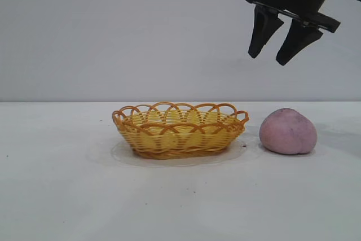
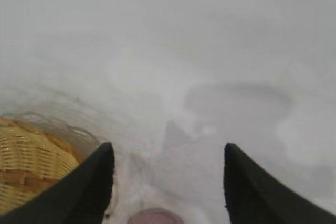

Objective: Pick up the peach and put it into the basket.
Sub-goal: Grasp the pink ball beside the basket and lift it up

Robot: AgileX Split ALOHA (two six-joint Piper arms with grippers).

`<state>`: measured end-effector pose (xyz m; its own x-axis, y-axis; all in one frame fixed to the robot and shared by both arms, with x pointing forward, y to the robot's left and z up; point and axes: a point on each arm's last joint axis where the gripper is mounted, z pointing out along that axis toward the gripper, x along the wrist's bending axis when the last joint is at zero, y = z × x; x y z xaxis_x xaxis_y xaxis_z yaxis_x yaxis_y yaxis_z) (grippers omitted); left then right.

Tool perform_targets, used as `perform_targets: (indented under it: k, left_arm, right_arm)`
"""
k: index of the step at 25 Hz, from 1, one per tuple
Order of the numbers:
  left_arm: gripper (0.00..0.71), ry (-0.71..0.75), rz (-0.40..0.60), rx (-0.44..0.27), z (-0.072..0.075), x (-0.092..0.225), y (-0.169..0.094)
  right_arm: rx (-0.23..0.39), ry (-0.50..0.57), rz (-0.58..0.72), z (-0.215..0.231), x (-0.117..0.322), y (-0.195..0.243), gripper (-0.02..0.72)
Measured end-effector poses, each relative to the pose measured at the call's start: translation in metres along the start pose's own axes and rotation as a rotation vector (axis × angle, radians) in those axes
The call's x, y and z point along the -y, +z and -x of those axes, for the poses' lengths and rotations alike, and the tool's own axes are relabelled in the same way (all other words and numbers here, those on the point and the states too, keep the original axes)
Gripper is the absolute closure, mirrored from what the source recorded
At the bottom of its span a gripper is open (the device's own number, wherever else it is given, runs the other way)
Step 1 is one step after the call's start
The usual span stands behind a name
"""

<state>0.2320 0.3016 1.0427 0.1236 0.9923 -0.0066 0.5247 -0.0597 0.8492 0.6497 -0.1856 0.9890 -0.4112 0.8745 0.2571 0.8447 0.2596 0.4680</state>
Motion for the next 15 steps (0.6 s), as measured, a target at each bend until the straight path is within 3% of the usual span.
perform_targets:
  k: [15]
  left_arm:
    - [0.301, 0.011, 0.023, 0.004, 0.0004, 0.0006, -0.0012]
  right_arm:
    - [0.000, -0.001, -0.002, 0.0000, 0.0002, 0.0000, 0.258]
